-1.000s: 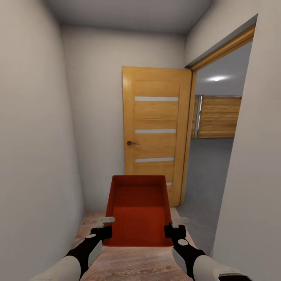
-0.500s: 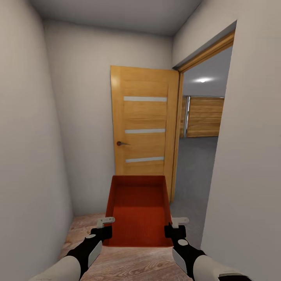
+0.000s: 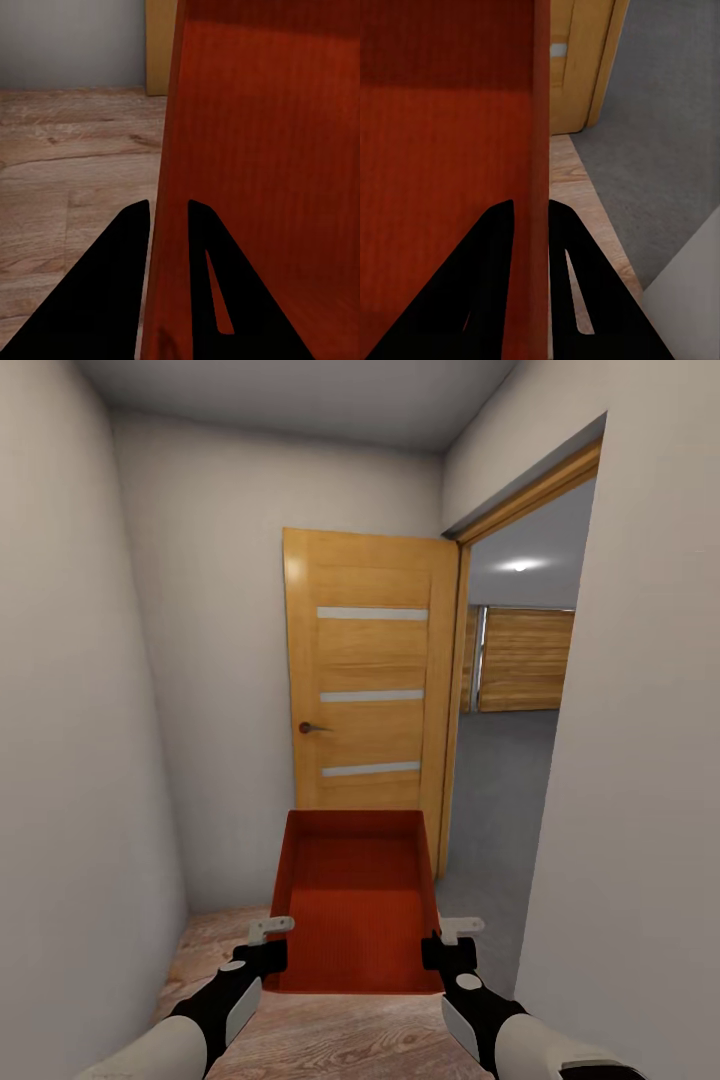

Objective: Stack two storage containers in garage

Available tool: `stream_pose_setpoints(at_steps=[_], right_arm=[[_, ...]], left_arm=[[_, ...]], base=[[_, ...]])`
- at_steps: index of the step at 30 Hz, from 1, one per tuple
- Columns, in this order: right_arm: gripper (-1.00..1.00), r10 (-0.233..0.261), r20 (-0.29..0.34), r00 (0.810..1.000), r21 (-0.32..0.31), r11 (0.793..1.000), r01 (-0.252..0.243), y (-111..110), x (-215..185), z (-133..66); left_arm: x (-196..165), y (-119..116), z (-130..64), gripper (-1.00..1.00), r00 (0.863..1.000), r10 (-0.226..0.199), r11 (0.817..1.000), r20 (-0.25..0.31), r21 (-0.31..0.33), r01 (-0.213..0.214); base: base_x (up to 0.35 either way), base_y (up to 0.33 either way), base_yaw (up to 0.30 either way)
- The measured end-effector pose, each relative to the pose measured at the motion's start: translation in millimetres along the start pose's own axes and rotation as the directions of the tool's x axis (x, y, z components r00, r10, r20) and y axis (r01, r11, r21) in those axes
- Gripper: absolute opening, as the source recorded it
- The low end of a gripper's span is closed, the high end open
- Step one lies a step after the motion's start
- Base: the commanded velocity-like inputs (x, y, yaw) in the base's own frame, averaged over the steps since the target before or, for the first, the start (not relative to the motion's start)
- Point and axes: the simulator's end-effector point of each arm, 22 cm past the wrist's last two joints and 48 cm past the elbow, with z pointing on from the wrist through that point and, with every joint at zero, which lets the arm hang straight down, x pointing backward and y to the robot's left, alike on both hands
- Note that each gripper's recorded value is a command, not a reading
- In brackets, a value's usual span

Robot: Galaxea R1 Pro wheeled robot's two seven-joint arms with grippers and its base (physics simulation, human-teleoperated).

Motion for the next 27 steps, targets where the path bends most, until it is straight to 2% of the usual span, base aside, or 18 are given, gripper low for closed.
stream_pose_setpoints(at_steps=[11,27], right_arm=[[-1.00,-0.006,0.001,1.000,0.000,1.000,0.006,1.0,-1.7,0.0],[-1.00,-0.011,0.001,1.000,-0.001,1.000,0.011,2.5,-3.1,-0.1]], left_arm=[[0.4,0.5,-0.2,-1.00,1.000,-0.010,1.000,0.000,0.001,0.010],[-1.3,2.2,-0.3,-1.00,1.000,-0.009,1.000,-0.001,0.002,0.009]], base=[[0.056,0.000,0.000],[0.308,0.000,0.000]])
